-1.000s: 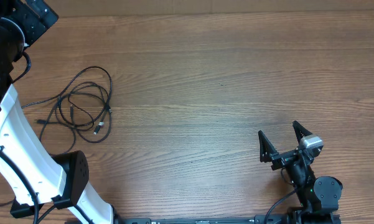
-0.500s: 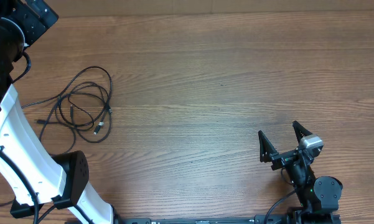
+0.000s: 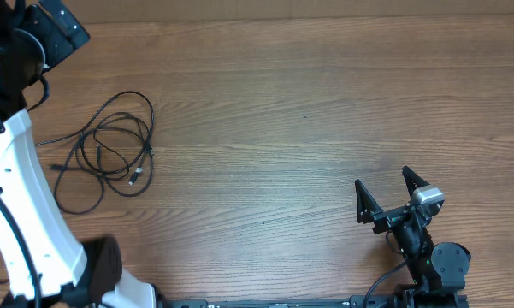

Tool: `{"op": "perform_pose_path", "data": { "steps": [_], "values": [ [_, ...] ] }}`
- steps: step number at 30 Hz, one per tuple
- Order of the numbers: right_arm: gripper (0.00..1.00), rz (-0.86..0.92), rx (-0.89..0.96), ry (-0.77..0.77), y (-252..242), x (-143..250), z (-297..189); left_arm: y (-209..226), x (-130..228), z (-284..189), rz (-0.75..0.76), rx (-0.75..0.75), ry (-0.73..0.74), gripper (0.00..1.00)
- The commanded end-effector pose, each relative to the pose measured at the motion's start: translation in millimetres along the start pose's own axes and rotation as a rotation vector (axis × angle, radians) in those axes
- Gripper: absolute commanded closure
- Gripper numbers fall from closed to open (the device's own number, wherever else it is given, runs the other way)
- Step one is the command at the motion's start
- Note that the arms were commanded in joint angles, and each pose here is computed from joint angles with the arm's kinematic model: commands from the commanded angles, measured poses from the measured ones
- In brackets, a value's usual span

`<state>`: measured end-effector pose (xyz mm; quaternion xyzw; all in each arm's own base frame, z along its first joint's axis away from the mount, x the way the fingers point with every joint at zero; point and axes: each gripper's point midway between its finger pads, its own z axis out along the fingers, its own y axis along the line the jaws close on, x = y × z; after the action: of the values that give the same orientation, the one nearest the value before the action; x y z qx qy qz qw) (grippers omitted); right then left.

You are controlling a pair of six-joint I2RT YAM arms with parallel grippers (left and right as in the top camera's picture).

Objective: Untangle cables

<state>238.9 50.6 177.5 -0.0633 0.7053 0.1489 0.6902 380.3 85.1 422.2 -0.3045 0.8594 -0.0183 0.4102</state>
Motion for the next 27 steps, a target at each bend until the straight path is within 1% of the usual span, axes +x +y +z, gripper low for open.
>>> {"op": "perform_pose_path", "data": {
  "steps": [1, 5, 7, 13, 19, 22, 27],
  "values": [
    [0.00, 0.002, -0.001, -0.005, -0.2, 1.5, -0.1, -4.2, 11.6, -20.4, 0.137, 0.083, -0.043, 0.00],
    [0.00, 0.002, -0.001, -0.005, -0.2, 1.5, -0.1, -4.6, 29.3, -18.7, 0.216, 0.154, -0.111, 0.00],
    [0.00, 0.002, -0.001, -0.005, -0.2, 1.5, -0.1, -1.2, 41.1, -14.8, 0.226, 0.177, -0.146, 0.00],
    [0.00, 0.002, -0.001, -0.005, -0.2, 1.5, -0.1, 8.4, 92.2, 2.3, 0.316, 0.285, -0.274, 0.00],
    [0.00, 0.002, -0.001, -0.005, -0.2, 1.5, -0.1, 33.5, 145.4, 14.3, 0.318, 0.332, -0.432, 0.00],
    [0.00, 0.002, -0.001, -0.005, -0.2, 1.5, -0.1, 45.4, 169.3, 18.2, 0.351, 0.344, -0.518, 0.00],
    [0.00, 0.002, -0.001, -0.005, -0.2, 1.5, -0.1, 66.7, 214.3, 33.4, 0.373, 0.325, -0.538, 0.00]
  ]
}}
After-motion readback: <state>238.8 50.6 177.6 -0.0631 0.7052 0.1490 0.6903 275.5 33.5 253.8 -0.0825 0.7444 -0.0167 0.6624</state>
